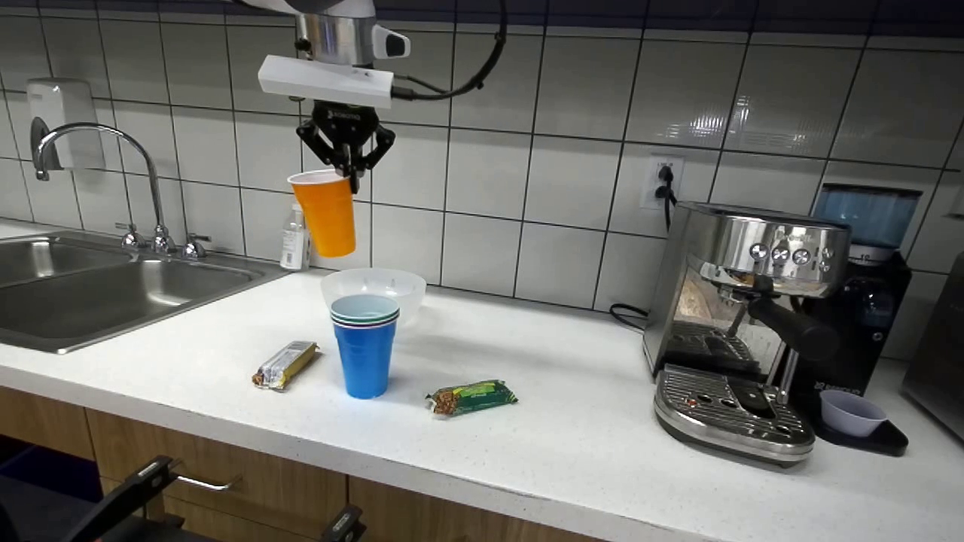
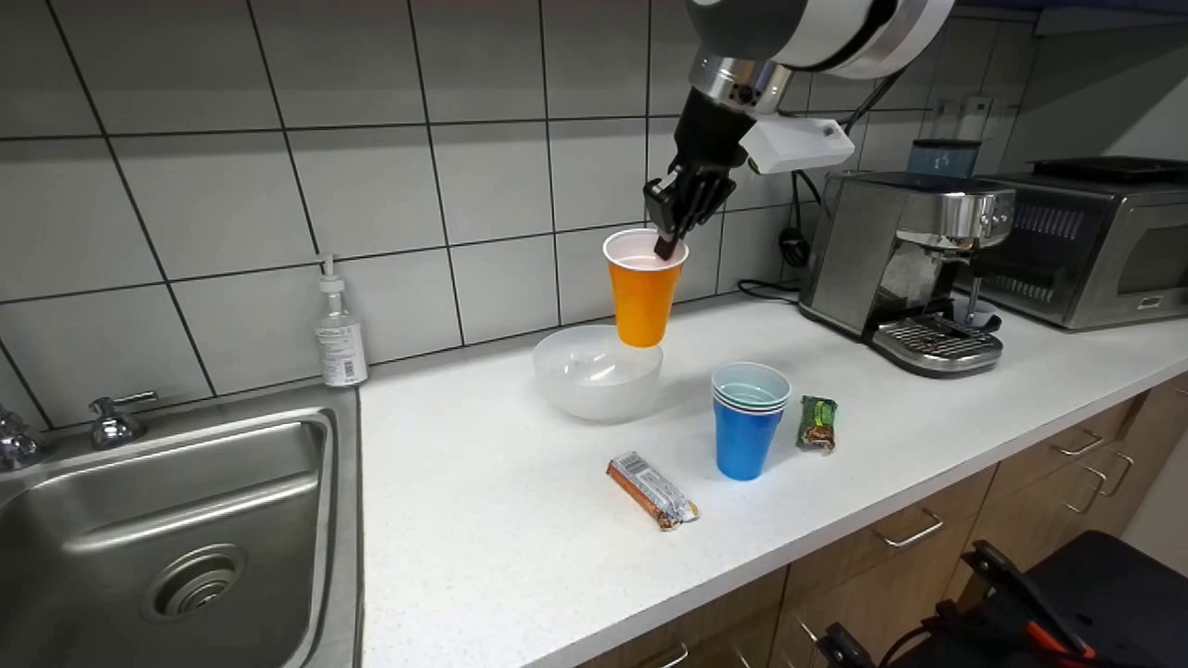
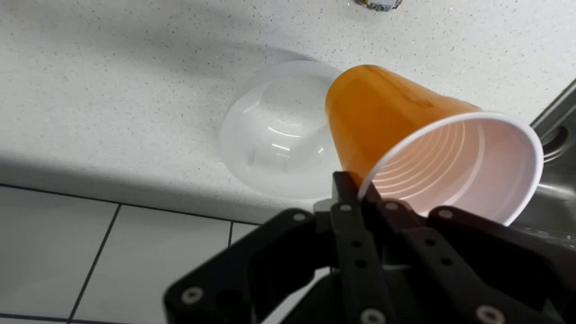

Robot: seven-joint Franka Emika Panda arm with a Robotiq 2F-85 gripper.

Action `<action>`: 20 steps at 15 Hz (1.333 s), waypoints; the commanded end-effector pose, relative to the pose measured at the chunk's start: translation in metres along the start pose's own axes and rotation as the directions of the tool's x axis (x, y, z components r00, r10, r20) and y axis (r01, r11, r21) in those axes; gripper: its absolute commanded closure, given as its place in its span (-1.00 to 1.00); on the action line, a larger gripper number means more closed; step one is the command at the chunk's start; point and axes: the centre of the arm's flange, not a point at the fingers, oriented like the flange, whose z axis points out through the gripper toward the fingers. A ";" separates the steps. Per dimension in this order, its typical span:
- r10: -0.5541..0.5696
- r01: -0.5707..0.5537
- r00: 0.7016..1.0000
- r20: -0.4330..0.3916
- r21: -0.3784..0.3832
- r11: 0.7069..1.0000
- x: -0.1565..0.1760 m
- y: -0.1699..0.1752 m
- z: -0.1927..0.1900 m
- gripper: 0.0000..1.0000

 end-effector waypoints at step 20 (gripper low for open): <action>0.163 -0.166 0.979 0.125 0.008 0.986 -0.064 0.051 -0.029 0.98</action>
